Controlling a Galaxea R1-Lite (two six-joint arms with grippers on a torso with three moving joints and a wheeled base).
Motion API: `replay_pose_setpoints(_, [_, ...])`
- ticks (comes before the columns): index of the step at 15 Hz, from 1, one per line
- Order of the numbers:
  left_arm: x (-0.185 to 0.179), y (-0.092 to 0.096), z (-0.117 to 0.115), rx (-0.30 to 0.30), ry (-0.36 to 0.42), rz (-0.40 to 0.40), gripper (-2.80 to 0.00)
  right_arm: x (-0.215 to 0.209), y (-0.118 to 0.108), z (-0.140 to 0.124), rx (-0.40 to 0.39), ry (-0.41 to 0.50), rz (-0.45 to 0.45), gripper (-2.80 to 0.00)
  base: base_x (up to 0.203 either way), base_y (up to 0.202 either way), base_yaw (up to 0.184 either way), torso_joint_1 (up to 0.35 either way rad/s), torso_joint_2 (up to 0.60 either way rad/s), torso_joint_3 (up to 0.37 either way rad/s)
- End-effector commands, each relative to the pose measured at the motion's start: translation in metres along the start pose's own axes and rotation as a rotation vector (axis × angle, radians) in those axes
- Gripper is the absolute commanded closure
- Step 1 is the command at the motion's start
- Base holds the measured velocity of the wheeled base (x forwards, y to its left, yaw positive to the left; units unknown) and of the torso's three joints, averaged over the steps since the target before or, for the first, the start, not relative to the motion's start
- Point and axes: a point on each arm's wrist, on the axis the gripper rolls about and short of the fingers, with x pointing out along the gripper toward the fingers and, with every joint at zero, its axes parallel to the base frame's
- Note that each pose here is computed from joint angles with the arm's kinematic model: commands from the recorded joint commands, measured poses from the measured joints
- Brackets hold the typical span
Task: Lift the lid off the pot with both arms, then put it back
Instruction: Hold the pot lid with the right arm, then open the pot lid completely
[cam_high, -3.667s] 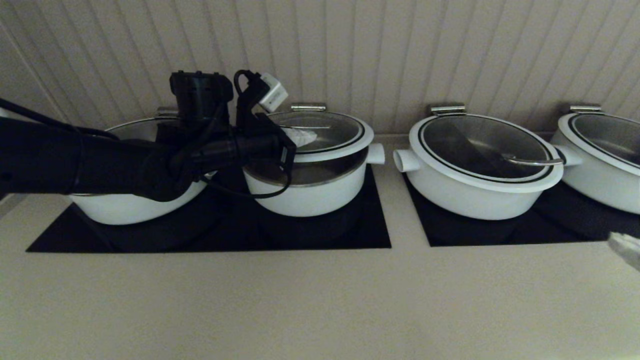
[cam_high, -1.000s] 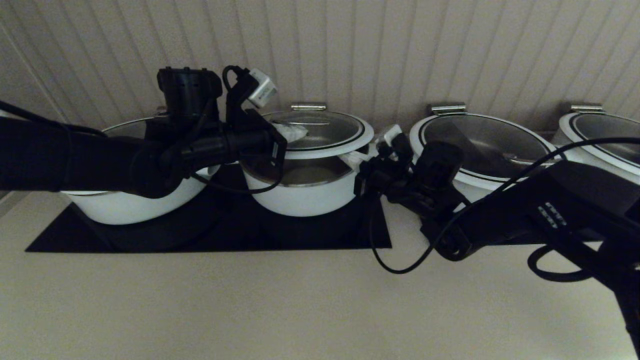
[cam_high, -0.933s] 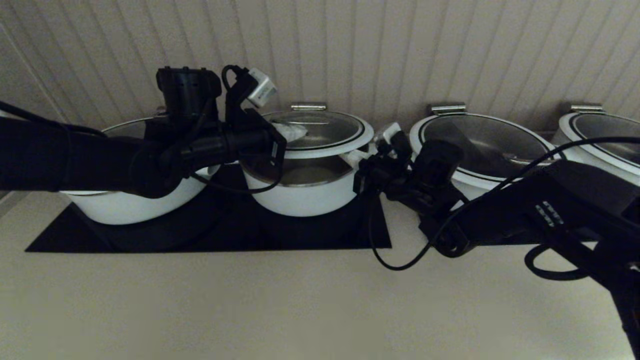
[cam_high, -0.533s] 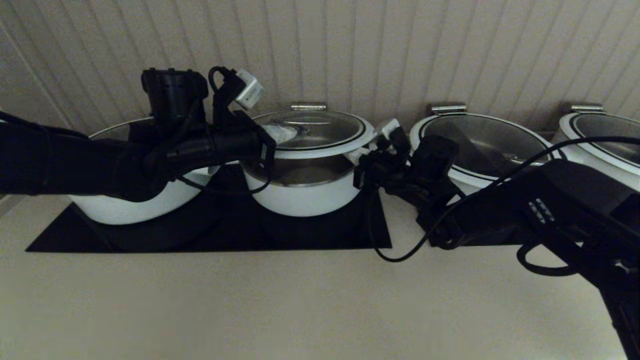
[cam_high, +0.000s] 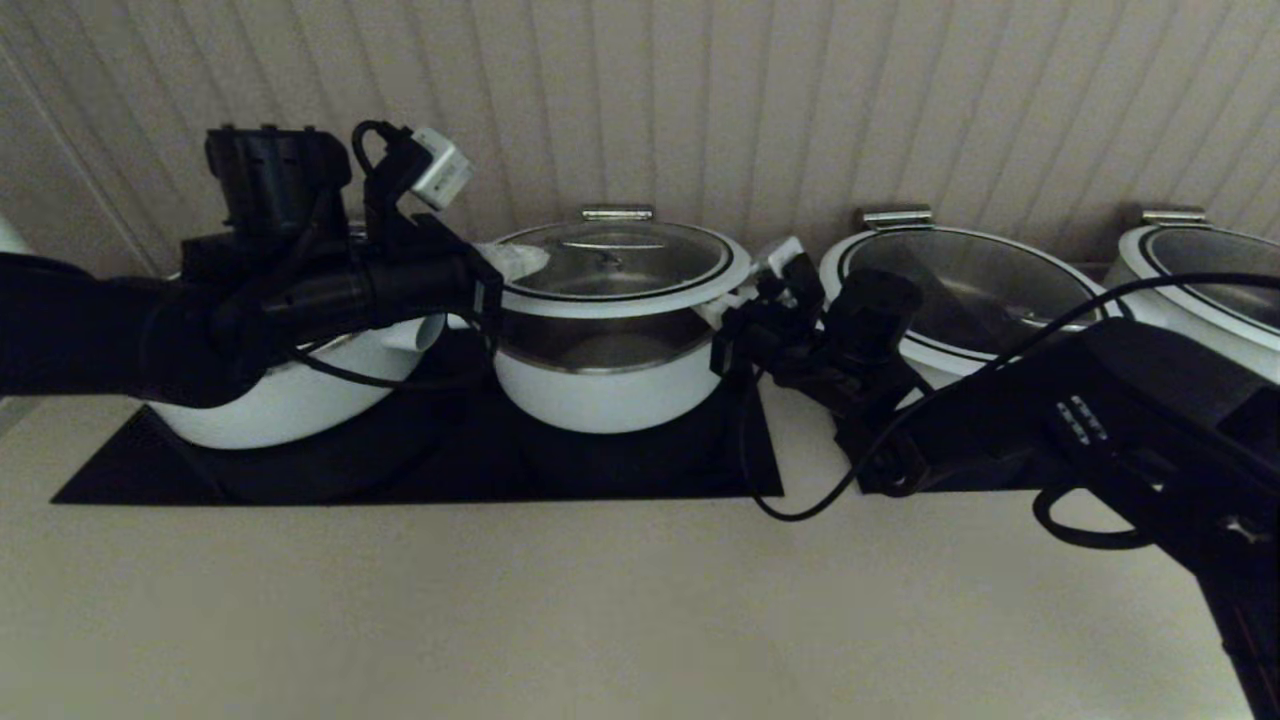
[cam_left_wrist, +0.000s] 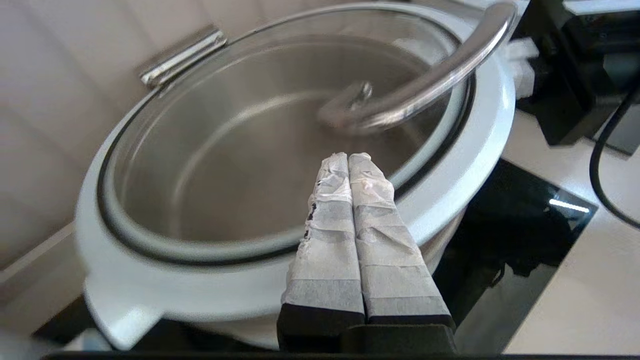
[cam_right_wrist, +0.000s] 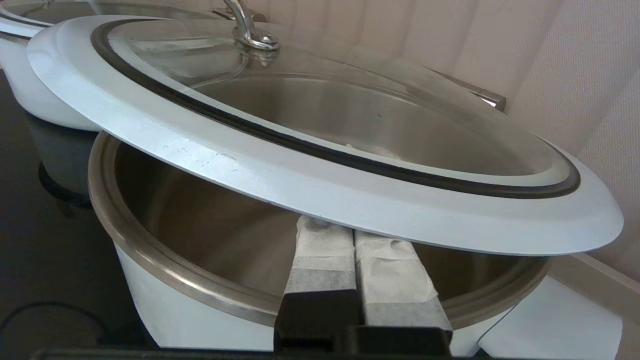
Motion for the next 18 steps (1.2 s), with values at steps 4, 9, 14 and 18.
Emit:
replay_pose_setpoints(4, [-0.035, -0.007, -0.007, -0.018, 0.038, 0.023, 0.00, 0.002, -0.002, 0.003, -0.009, -0.018, -0.003, 0.00, 0.000, 0.000, 0.000, 0.000, 0.00, 0.000])
replay_pose_setpoints(9, [-0.065, -0.027, -0.021, -0.046, 0.093, 0.011, 0.00, 0.004, -0.002, 0.002, -0.012, -0.023, -0.004, 0.00, 0.000, 0.000, 0.000, 0.000, 0.00, 0.000])
replay_pose_setpoints(14, [-0.076, -0.044, -0.050, -0.073, 0.183, -0.029, 0.00, 0.006, -0.003, 0.002, -0.014, -0.031, -0.004, 0.00, 0.000, 0.000, 0.000, 0.000, 0.00, 0.000])
replay_pose_setpoints(18, [-0.057, -0.037, -0.064, -0.054, 0.155, -0.018, 0.00, 0.006, -0.003, 0.002, -0.015, -0.032, -0.006, 0.00, 0.000, 0.000, 0.000, 0.000, 0.00, 0.000])
